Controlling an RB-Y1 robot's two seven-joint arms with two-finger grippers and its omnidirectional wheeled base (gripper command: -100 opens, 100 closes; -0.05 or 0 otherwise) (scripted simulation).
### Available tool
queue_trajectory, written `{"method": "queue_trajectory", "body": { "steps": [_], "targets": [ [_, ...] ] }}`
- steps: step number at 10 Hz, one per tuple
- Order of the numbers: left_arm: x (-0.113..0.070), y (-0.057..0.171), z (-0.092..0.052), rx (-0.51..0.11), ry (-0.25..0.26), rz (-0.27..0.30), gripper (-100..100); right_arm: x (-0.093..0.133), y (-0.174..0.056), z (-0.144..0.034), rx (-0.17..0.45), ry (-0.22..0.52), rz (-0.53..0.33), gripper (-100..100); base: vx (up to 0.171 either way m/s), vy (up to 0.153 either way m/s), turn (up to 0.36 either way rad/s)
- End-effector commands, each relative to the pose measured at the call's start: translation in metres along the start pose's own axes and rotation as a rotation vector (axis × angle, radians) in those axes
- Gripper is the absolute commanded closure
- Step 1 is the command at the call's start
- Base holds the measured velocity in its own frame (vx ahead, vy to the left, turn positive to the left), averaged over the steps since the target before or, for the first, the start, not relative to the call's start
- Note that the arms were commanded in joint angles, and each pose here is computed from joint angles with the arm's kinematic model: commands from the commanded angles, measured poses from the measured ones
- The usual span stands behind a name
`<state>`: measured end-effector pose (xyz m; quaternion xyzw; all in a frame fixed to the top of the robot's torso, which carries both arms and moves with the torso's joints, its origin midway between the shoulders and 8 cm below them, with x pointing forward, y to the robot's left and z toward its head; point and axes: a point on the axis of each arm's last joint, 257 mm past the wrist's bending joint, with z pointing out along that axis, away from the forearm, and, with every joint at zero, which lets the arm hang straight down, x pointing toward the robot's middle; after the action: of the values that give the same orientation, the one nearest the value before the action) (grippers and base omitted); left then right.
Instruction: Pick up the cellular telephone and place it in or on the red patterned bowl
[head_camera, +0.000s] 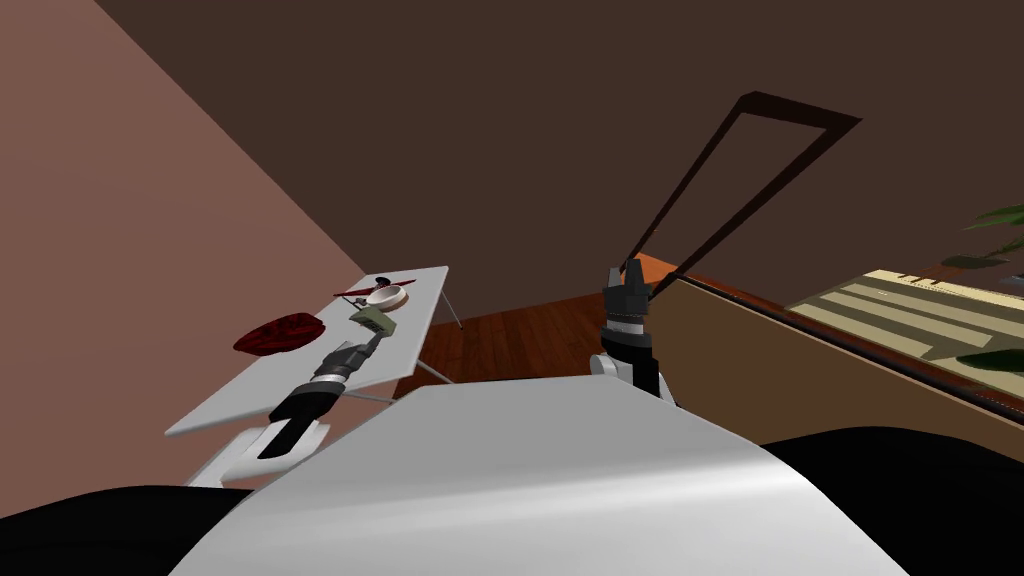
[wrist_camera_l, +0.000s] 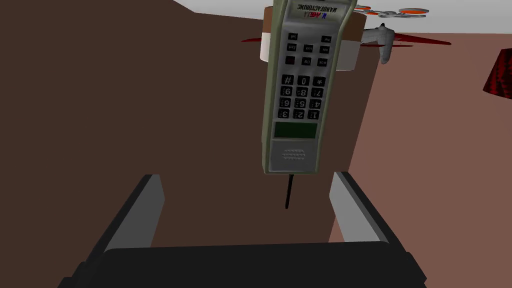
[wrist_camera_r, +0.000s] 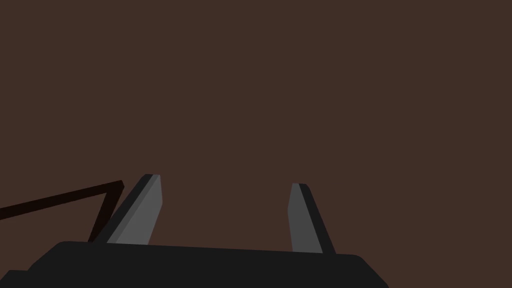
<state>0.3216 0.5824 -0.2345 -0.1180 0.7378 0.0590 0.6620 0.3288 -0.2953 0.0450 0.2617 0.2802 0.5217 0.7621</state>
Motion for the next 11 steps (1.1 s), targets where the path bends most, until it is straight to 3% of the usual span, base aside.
{"method": "queue_trajectory", "body": {
  "steps": [1, 5, 6, 7, 8, 9, 11],
  "targets": [
    [-0.003, -0.017, 0.011, 0.028, -0.02, -0.039, -100, 0.0, 0.0, 0.0, 0.0, 0.0, 0.0, 0, 0.045, 0.08, 0.128],
    [-0.007, -0.054, 0.023, 0.099, -0.074, -0.113, -100, 0.0, 0.0, 0.0, 0.0, 0.0, -0.001, 0, 0.076, 0.209, 0.049],
    [-0.007, -0.047, 0.02, 0.085, -0.063, -0.1, -100, 0.0, 0.0, 0.0, 0.0, 0.0, -0.001, 0, 0.036, 0.092, -0.002],
    [-0.008, -0.049, 0.02, 0.089, -0.066, -0.102, 0, 0.0, 0.0, 0.0, 0.0, 0.0, 0.0, 0, 0.007, 0.018, -0.005],
    [-0.008, -0.049, 0.02, 0.088, -0.065, -0.102, -100, 0.0, 0.0, 0.0, 0.0, 0.0, 0.0, 0, 0.003, 0.008, 0.0],
    [-0.008, -0.049, 0.02, 0.088, -0.065, -0.102, 100, 0.0, 0.0, 0.0, 0.0, 0.0, 0.0, 0, 0.0, 0.0, 0.0],
    [-0.008, -0.049, 0.02, 0.088, -0.065, -0.102, 100, 0.0, 0.0, 0.0, 0.0, 0.0, 0.0, 0, 0.0, 0.0, 0.0]
  ]
}}
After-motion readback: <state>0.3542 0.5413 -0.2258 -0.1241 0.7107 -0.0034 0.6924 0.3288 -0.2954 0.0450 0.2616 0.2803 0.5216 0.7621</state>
